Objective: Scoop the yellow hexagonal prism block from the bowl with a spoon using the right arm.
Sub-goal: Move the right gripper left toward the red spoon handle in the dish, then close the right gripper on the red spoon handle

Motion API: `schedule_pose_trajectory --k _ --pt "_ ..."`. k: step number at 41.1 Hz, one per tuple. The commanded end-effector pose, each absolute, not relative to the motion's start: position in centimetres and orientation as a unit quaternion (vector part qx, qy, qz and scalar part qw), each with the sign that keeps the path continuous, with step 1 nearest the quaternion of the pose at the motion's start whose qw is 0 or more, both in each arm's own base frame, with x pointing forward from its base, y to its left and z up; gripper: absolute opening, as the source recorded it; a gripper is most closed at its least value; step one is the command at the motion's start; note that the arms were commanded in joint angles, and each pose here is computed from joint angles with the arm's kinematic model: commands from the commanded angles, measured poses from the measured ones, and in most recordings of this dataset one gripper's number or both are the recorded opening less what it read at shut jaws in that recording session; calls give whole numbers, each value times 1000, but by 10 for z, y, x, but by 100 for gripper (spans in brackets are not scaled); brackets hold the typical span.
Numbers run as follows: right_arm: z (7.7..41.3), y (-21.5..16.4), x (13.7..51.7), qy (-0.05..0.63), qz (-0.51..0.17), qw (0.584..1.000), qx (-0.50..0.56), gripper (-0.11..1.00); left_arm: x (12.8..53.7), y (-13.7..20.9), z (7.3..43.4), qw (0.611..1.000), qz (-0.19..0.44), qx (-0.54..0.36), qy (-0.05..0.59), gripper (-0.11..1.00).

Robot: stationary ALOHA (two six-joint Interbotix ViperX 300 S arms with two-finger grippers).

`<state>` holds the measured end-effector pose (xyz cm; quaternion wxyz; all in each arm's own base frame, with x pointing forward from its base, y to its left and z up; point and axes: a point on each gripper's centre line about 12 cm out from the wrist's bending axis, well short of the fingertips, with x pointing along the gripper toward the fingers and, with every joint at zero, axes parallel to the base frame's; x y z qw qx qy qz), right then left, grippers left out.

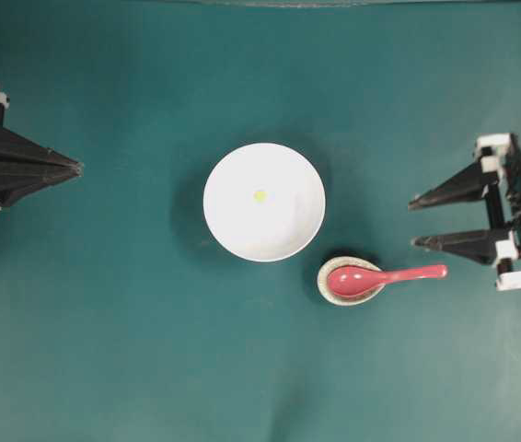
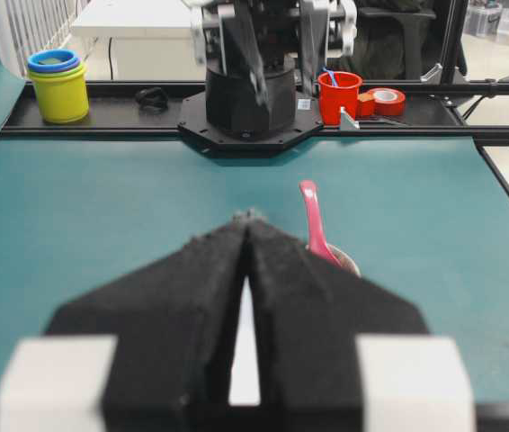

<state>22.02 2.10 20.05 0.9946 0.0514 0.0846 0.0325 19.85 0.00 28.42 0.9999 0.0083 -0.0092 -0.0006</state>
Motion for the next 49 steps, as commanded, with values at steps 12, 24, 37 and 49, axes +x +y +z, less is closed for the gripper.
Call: schedule_pose_trajectory --k 12,24,37,49 --pt "160 33 213 73 36 994 70 56 202 0 290 1000 -1 11 -15 0" --pt "135 47 214 86 56 993 55 56 202 0 289 1000 -1 14 -12 0" --pt "106 50 217 123 43 991 39 56 202 0 289 1000 -1 14 -10 0" --pt "91 58 219 147 53 987 32 56 202 0 289 1000 -1 14 -10 0"
